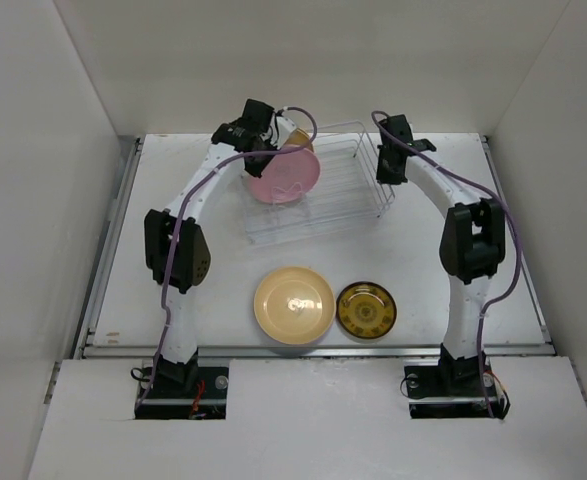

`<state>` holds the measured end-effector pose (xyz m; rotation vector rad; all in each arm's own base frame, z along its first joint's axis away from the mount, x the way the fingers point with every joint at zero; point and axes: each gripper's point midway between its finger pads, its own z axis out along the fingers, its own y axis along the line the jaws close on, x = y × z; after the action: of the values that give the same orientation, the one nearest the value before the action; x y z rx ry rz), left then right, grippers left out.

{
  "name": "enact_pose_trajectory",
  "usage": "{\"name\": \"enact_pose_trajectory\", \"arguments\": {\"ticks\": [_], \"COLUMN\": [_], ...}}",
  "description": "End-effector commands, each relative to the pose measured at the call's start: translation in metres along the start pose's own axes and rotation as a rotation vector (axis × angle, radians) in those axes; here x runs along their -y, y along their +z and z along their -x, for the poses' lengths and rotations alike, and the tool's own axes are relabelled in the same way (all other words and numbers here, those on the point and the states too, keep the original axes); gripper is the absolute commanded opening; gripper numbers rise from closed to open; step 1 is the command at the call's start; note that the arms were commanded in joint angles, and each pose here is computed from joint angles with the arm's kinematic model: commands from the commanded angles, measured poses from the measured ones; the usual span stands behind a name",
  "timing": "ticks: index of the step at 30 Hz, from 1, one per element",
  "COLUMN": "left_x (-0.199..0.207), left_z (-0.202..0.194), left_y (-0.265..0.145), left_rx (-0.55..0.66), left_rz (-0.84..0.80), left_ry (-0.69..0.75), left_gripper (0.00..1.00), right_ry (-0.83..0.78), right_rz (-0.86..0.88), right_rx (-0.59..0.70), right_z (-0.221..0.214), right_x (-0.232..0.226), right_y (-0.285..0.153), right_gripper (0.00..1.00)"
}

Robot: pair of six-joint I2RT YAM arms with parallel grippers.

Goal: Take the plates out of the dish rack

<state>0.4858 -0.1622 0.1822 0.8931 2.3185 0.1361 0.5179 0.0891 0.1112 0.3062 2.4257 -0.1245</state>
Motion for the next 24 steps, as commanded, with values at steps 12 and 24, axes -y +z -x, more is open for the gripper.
{"name": "enact_pose_trajectory", "arguments": {"ticks": [12, 24], "left_x": [-0.064, -0.065], "left_z": [0.060, 0.062], "left_y": [-0.082, -0.185], "left_rx": [0.277, 0.382], "left_rz": [0.211, 0.120], "left_ry": [-0.236, -0.335], "left_gripper": [0.00, 0.00], "right_ry": [0.057, 0.025], "right_rz": [0.022, 0.111], "right_rx": [0.111, 0.093], "right_z": [-0.017, -0.021], "right_x": [0.011, -0.015], "right_y": [-0.021, -0.030], "right_gripper": [0.00, 0.00]}}
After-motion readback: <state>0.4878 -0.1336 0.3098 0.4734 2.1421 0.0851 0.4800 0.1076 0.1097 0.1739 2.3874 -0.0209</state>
